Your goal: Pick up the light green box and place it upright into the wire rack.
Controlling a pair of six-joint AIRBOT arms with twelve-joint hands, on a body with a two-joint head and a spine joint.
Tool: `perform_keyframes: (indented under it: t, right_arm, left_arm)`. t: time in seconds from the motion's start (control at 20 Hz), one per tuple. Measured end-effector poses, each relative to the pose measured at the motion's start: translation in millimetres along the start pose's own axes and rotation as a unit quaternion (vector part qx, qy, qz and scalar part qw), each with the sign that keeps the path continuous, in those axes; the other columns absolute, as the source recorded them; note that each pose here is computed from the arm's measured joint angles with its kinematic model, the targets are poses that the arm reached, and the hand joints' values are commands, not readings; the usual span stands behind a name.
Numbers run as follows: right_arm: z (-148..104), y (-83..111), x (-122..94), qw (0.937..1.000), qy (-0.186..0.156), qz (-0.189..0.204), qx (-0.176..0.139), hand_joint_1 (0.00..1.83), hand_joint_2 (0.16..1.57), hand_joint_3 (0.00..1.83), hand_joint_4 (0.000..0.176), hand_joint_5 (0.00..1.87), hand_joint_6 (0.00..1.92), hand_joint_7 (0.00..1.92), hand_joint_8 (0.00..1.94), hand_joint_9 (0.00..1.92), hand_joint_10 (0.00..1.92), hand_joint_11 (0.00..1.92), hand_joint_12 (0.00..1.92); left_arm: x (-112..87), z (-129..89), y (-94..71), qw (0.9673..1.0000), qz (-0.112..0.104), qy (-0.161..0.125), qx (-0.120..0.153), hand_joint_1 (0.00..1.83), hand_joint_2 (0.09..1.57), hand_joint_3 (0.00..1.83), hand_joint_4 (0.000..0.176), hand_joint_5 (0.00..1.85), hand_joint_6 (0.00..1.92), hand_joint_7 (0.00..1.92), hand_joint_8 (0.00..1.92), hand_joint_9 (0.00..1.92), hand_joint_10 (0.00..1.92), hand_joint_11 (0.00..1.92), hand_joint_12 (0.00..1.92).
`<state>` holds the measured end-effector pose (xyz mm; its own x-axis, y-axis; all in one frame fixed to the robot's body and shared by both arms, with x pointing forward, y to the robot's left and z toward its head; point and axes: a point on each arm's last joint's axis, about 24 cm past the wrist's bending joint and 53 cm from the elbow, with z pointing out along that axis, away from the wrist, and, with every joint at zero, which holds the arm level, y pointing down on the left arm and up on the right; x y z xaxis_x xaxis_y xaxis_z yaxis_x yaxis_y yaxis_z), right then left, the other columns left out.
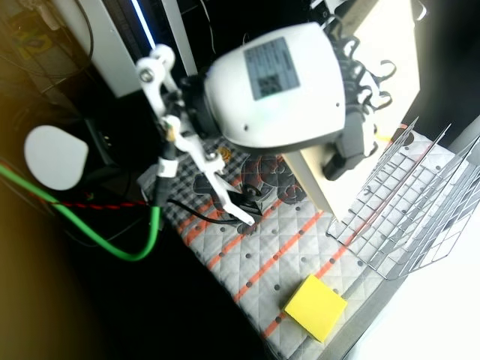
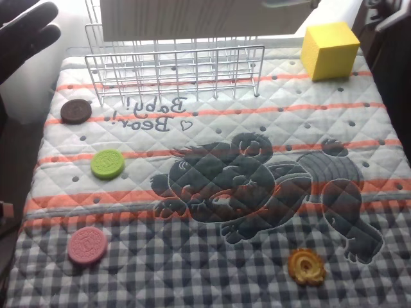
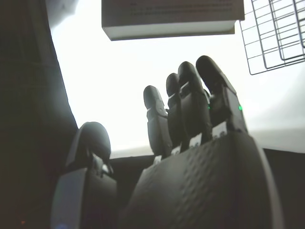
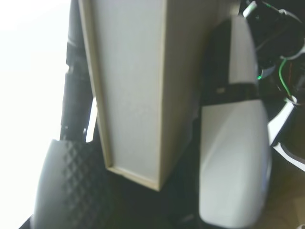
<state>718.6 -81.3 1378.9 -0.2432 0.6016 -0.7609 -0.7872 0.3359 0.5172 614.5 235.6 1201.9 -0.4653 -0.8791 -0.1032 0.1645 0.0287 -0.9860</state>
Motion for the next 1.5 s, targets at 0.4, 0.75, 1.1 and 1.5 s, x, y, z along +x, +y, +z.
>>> perform_keyframes:
  t: [0.4, 0.75, 1.1, 1.5]
  right_arm:
    - [13.7, -15.6, 3.7, 0.9997, 0.001, 0.001, 0.024, 1.28, 1.07, 0.00, 0.000, 0.96, 0.86, 1.22, 0.74, 1.57, 0.01, 1.38, 0.65]
    - [20.3, -26.1, 2.6, 0.9992, -0.006, 0.011, 0.038, 1.28, 1.09, 0.00, 0.000, 0.91, 0.94, 1.21, 0.75, 1.56, 0.00, 1.43, 0.41]
    - [23.1, -32.6, 6.1, 0.9987, -0.007, 0.019, 0.047, 1.29, 1.07, 0.00, 0.000, 0.94, 0.87, 1.27, 0.65, 1.59, 0.01, 1.47, 0.36]
    - [22.6, -48.5, 30.2, 0.9974, 0.011, 0.029, 0.065, 1.29, 1.05, 0.00, 0.000, 0.99, 0.84, 1.29, 0.58, 1.56, 0.01, 1.55, 0.25]
  left_arm:
    - [0.9, 3.7, 2.7, 1.0000, -0.003, 0.001, -0.002, 0.54, 1.12, 0.00, 0.094, 0.53, 0.00, 0.39, 0.00, 0.42, 0.00, 0.00, 0.80]
    - [2.2, 4.7, 2.3, 1.0000, 0.000, 0.005, -0.002, 0.50, 1.13, 0.00, 0.093, 0.55, 0.00, 0.38, 0.00, 0.41, 0.00, 0.00, 0.74]
    - [2.0, 4.8, 2.4, 1.0000, 0.000, 0.005, -0.002, 0.52, 1.12, 0.00, 0.109, 0.52, 0.00, 0.39, 0.00, 0.40, 0.00, 0.00, 0.74]
    - [4.4, 6.2, 1.4, 1.0000, -0.002, 0.007, 0.002, 0.57, 1.10, 0.00, 0.099, 0.53, 0.00, 0.40, 0.00, 0.40, 0.00, 0.00, 0.76]
